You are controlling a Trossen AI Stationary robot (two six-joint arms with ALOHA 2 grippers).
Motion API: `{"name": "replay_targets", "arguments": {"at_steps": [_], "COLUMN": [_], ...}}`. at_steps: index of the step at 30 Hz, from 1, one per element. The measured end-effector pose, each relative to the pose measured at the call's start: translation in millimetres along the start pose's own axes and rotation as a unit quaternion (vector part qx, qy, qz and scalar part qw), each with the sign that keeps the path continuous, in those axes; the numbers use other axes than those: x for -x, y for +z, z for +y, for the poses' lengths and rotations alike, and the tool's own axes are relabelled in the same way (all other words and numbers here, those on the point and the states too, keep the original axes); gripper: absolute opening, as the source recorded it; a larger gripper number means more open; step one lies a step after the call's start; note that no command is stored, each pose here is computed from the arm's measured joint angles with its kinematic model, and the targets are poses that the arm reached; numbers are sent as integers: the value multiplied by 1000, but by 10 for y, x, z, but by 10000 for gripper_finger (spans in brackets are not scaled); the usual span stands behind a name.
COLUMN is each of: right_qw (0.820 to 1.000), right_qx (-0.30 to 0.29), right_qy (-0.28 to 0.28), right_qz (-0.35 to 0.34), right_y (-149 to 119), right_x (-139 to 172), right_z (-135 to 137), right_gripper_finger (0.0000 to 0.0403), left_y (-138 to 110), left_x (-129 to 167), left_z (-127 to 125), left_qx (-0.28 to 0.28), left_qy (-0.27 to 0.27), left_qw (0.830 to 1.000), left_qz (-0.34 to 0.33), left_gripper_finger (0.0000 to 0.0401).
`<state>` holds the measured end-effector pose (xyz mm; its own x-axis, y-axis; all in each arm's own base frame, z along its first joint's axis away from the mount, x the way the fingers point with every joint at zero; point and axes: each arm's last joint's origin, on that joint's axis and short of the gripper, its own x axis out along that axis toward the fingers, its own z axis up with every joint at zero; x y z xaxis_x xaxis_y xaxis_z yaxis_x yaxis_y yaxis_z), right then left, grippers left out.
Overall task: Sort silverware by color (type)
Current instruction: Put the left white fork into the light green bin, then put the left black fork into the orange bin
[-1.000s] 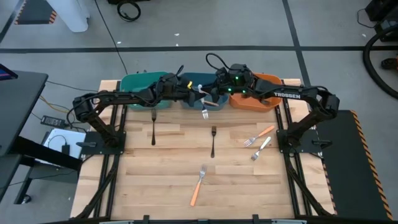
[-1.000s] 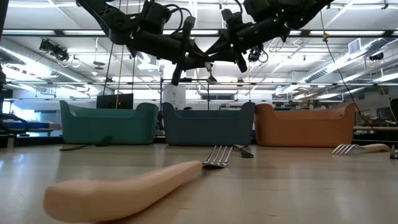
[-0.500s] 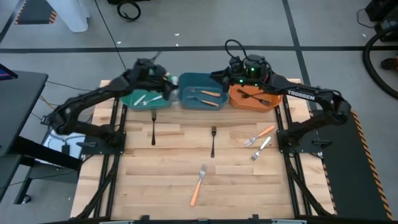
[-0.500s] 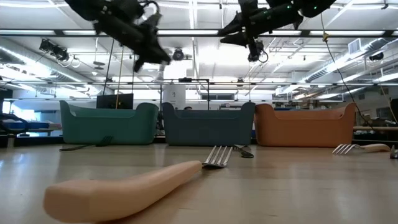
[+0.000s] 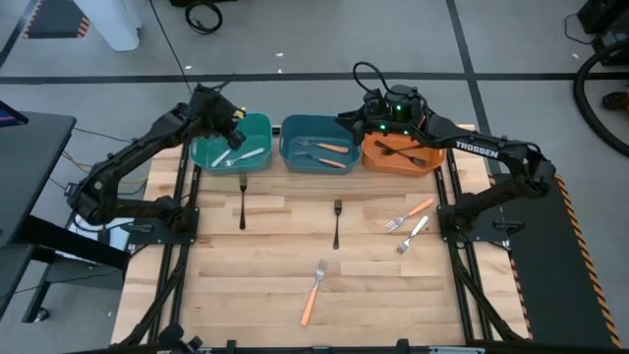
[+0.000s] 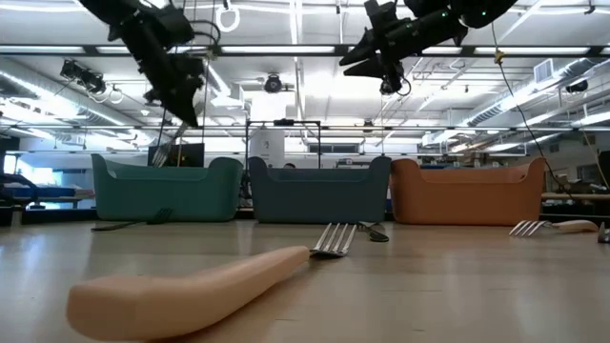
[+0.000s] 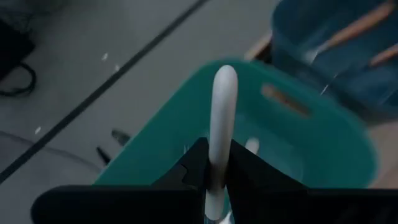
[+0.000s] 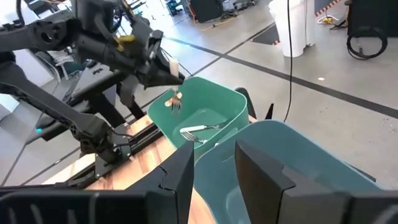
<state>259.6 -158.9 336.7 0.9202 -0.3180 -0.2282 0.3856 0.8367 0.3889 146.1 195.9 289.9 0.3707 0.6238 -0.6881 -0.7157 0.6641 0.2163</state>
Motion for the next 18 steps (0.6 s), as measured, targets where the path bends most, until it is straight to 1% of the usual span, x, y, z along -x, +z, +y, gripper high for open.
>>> {"name": "replay_targets", "arguments": {"at_steps": [2,4,8,13,18], "right_qw": [1000,1000,1000,1000,1000], "right_qx": [0,0,-2,-3,-3], "right_qy": [-1,-1,0,1,2], "right_qz": [-1,-1,-1,0,0], "right_y": [2,1,-1,-3,-3], "right_x": [0,0,-1,-3,-3], "right_z": [0,1,6,13,14], "right_gripper_finger": [123,123,123,123,123], "left_y": [-32,-77,-141,-172,-167], "left_x": [-103,-219,-421,-559,-551], "left_z": [-10,-30,-62,-82,-92], "left_qx": [-18,-34,-35,-22,-15], "left_qy": [3,-5,-17,-20,-20], "left_qw": [999,997,993,991,991], "left_qz": [29,63,108,130,128], "left_gripper_finger": [51,58,71,87,102]}}
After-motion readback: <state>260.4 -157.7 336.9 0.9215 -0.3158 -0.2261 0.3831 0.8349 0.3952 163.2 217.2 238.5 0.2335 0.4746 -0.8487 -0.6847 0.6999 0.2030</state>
